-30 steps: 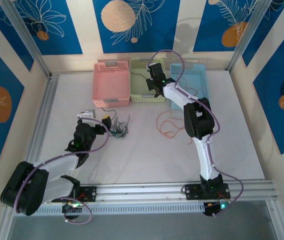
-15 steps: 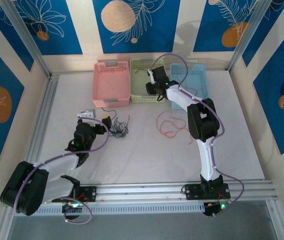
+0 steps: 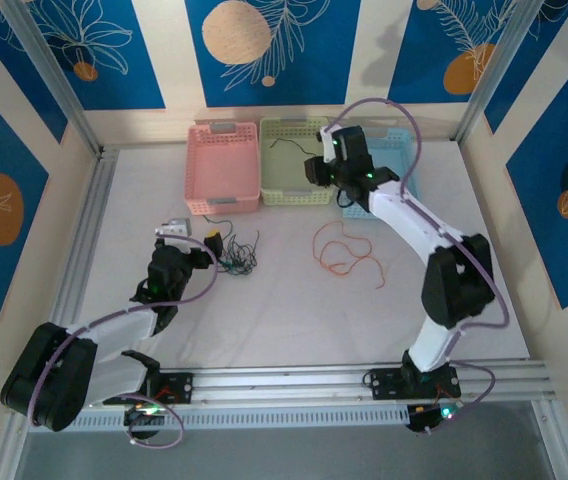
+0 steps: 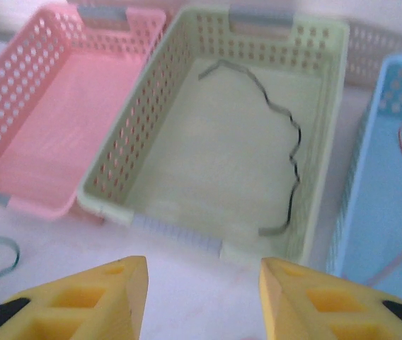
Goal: Untangle the cables
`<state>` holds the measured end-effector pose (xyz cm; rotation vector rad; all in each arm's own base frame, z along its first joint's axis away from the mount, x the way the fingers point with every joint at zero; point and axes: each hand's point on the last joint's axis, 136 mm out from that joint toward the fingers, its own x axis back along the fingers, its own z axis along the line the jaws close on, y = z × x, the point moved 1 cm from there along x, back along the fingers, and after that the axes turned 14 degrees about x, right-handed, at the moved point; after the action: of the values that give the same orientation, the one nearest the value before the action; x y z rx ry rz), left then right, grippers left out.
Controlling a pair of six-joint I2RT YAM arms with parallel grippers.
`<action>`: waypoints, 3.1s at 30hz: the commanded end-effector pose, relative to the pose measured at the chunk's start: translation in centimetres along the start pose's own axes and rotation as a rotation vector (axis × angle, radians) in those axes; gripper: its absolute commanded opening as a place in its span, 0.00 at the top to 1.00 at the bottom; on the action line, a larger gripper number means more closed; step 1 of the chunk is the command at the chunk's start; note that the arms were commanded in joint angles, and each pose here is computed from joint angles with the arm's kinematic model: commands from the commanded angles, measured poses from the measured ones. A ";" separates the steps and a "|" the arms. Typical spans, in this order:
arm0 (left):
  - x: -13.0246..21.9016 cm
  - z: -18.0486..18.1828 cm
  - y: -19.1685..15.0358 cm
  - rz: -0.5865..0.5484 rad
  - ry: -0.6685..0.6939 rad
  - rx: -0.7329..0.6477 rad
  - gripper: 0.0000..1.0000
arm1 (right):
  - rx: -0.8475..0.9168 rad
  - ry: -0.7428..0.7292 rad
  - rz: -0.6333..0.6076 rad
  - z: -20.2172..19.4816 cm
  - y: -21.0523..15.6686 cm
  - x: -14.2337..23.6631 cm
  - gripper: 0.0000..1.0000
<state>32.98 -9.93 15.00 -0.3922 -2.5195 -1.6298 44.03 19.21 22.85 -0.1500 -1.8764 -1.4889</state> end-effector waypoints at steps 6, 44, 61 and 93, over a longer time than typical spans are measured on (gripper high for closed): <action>0.0 -0.4 1.1 -0.032 -0.012 0.012 0.03 | -0.192 0.084 0.411 2.8 -14.7 1.3 0.55; 0.0 -0.4 1.2 -0.032 -0.013 0.012 0.03 | 0.093 0.161 0.931 6.6 -23.8 -0.1 0.87; 0.1 -0.3 1.2 -0.033 -0.008 0.013 0.03 | -0.049 -0.063 0.024 -1.7 1.1 12.3 1.00; -0.1 -0.5 0.9 -0.019 -0.015 0.007 0.03 | -0.482 -0.098 0.020 -17.3 1.4 -5.3 0.97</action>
<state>32.97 -9.93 15.04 -0.3920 -2.5208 -1.6299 56.38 4.80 24.14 -0.5126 -1.6471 -1.9365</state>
